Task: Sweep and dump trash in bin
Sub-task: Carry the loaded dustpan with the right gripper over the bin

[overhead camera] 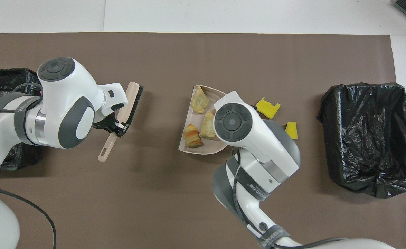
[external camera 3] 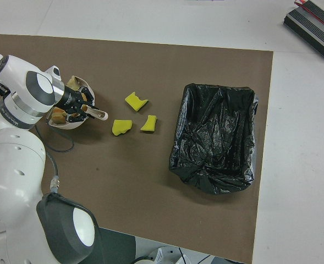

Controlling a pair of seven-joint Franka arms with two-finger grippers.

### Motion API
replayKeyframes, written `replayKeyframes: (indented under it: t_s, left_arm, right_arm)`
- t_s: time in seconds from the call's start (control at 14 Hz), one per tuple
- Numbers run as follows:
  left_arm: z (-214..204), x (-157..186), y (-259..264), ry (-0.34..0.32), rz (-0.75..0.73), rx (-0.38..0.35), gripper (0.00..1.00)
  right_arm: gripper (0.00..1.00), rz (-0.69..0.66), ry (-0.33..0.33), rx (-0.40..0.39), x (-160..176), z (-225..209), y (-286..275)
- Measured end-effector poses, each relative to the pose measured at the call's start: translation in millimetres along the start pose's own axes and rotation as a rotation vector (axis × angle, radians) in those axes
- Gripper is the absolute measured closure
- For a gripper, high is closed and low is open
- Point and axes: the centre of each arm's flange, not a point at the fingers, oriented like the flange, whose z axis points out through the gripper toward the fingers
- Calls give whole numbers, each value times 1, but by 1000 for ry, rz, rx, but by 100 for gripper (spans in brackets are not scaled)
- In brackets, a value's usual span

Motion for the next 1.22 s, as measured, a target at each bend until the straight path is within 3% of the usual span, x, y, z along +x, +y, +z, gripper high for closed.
replayKeyframes:
  t_s: [0.29,0.43,0.57,0.72,0.86,1.22]
  left_arm:
    - [13,-13,23,-105,-95,-39,74]
    - [23,-22,57,-137,-157,-93,74]
    - [28,-32,111,-158,-196,-80,74]
    - [28,-42,173,-157,-225,-55,74]
    - [30,-56,228,-146,-270,-76,74]
    - [56,-101,303,-82,-315,-88,74]
  right_arm:
    - [69,-93,7,12,-79,-15,51]
    - [69,-148,-4,32,-117,-24,72]
    - [69,-188,-1,31,-157,-33,91]
    - [69,-204,-1,26,-204,-37,108]
    - [69,-215,-5,28,-258,-36,122]
    - [69,-262,-18,68,-382,-7,142]
